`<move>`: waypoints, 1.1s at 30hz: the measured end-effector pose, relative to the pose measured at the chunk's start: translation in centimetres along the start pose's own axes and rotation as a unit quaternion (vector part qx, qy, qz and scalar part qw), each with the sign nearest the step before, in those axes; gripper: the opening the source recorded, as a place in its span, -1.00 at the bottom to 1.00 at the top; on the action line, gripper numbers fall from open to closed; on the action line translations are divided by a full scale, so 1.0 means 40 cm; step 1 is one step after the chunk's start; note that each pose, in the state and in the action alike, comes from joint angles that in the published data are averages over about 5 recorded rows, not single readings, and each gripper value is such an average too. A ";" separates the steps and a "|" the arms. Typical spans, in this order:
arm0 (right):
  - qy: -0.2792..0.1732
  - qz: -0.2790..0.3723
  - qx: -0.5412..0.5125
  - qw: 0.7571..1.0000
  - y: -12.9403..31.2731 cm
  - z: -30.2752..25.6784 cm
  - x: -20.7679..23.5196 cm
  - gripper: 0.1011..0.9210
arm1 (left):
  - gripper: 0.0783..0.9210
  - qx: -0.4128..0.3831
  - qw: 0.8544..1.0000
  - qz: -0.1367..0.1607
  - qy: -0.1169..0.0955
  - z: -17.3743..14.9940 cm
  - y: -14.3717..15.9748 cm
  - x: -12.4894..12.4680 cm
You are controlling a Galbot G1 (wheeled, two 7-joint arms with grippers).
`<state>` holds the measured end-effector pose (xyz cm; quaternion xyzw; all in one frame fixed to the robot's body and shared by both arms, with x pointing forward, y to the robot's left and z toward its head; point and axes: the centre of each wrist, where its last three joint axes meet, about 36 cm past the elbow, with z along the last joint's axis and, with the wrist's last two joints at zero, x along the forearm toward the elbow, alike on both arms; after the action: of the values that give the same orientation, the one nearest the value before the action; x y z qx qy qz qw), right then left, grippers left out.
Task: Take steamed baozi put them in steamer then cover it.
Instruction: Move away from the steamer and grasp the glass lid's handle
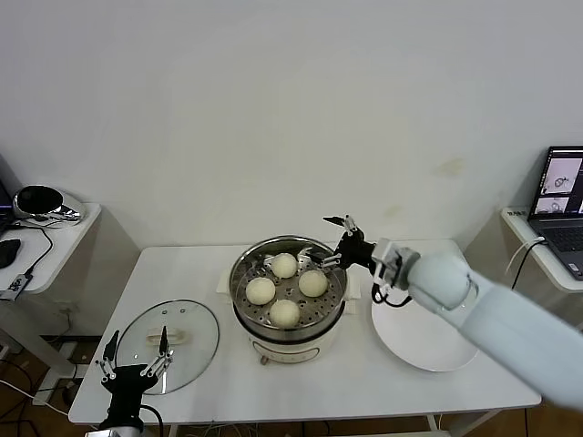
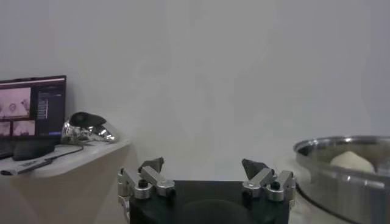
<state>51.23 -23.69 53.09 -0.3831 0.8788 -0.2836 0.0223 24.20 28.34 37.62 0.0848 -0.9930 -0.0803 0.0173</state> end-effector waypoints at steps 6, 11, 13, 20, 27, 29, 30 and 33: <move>-0.072 0.105 -0.078 0.989 0.087 0.104 0.078 0.76 | 0.77 -0.112 0.993 0.000 0.019 0.033 0.032 -0.006; -0.064 0.221 -0.135 0.964 0.148 0.204 0.217 0.76 | 0.77 -0.247 0.969 0.010 0.018 0.068 0.091 -0.025; -0.047 0.266 -0.149 0.951 0.172 0.241 0.287 0.76 | 0.77 -0.305 0.952 0.019 0.016 0.084 0.117 -0.033; 0.027 0.387 -0.166 0.907 0.242 0.321 0.509 0.76 | 0.77 -0.478 0.876 0.066 -0.007 0.140 0.184 -0.068; 0.061 0.438 -0.169 0.881 0.295 0.329 0.602 0.76 | 0.77 -0.579 0.807 0.113 -0.022 0.187 0.215 -0.129; 0.067 0.447 -0.169 0.876 0.307 0.328 0.618 0.76 | 0.77 -0.597 0.793 0.122 -0.025 0.199 0.222 -0.149; 0.070 0.451 -0.169 0.874 0.311 0.326 0.626 0.76 | 0.77 -0.605 0.786 0.125 -0.027 0.204 0.226 -0.159; 0.077 0.462 -0.169 0.867 0.324 0.323 0.647 0.76 | 0.77 -0.623 0.770 0.134 -0.031 0.218 0.236 -0.189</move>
<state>27.72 -40.60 40.20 0.0916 0.9887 -0.1170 0.0179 29.68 40.20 30.40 -0.0807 -0.7261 -0.6813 0.0457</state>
